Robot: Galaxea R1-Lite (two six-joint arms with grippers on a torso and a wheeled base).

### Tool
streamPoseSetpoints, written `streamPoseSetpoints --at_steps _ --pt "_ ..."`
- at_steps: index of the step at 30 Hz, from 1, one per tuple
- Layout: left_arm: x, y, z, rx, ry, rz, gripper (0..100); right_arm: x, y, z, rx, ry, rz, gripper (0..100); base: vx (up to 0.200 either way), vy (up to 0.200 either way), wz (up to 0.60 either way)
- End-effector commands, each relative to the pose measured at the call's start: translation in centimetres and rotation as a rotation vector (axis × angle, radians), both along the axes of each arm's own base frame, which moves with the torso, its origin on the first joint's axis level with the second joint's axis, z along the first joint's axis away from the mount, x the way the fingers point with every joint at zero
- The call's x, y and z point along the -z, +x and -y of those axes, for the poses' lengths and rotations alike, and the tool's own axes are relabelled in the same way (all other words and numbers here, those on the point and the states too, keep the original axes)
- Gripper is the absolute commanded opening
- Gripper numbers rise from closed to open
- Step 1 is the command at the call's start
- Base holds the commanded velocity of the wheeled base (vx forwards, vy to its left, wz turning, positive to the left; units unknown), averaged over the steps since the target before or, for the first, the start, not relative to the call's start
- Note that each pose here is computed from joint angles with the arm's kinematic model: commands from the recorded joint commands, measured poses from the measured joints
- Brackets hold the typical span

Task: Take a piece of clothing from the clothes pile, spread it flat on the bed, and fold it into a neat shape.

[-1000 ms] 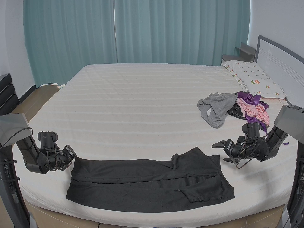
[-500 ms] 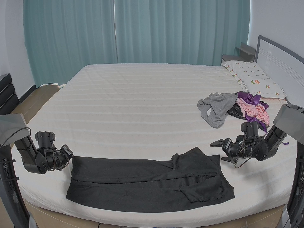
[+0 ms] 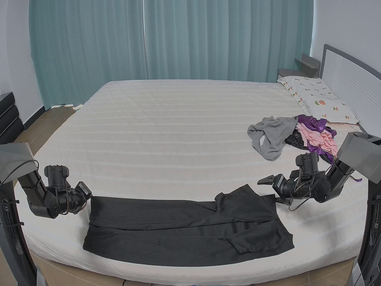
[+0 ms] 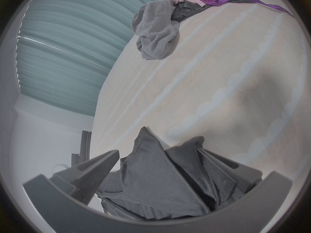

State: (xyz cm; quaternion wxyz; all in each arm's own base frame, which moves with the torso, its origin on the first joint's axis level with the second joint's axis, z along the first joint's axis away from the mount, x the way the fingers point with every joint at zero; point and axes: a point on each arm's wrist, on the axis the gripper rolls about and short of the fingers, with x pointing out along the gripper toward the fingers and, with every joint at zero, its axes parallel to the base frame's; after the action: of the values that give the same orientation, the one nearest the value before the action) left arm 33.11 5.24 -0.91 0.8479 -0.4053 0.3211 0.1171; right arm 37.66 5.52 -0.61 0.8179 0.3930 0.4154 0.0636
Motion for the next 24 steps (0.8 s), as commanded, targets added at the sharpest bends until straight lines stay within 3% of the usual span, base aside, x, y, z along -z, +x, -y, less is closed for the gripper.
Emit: streamPoseSetpoints --at_steps 1,13,24 --pt "0.0 0.0 0.0 -0.001 0.000 0.001 0 0.6 0.2 -0.2 -0.002 0.000 -0.003 0 0.000 0.000 0.00" --pt "0.2 0.1 -0.1 -0.004 0.001 -0.002 0 1.0 0.1 0.0 0.031 -0.036 0.020 0 0.000 0.000 0.00" --pt "0.1 0.2 -0.8 -0.023 0.001 0.004 0 0.7 -0.4 2.1 0.097 -0.049 0.012 0 0.000 0.000 0.00"
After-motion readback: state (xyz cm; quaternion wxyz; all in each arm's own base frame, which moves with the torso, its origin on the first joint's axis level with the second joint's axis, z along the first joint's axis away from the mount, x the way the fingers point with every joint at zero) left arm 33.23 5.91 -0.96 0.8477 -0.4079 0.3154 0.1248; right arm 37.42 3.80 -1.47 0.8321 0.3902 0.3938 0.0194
